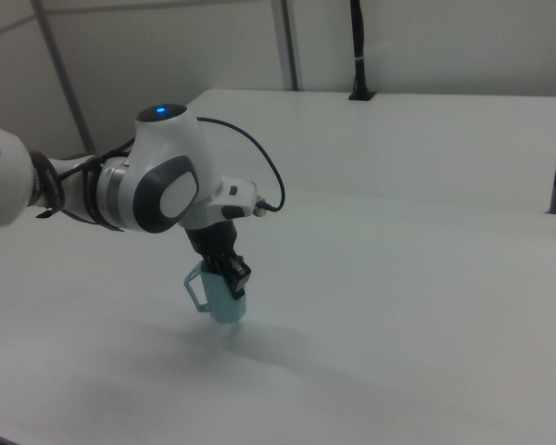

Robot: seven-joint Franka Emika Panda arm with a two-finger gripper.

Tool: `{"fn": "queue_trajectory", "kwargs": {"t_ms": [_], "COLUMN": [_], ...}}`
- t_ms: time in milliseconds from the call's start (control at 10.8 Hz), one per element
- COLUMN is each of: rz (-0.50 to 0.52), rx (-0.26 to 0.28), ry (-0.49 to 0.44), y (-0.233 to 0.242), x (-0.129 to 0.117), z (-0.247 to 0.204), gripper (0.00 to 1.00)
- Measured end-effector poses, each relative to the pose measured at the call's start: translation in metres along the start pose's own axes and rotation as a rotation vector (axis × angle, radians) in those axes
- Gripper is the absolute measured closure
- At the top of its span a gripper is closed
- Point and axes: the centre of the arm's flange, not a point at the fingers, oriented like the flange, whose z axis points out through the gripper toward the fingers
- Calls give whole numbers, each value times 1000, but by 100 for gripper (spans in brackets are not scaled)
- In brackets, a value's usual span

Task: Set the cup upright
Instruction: 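Lower the upright cup onto the table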

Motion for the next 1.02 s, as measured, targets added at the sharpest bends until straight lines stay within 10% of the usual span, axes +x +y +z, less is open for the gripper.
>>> {"fn": "queue_trajectory", "kwargs": {"t_ms": [1021], "rz": [-70], "rx": [19], "ry": [32], "y": [-38], "x": [-8], "z": [21], "gripper": [90]}}
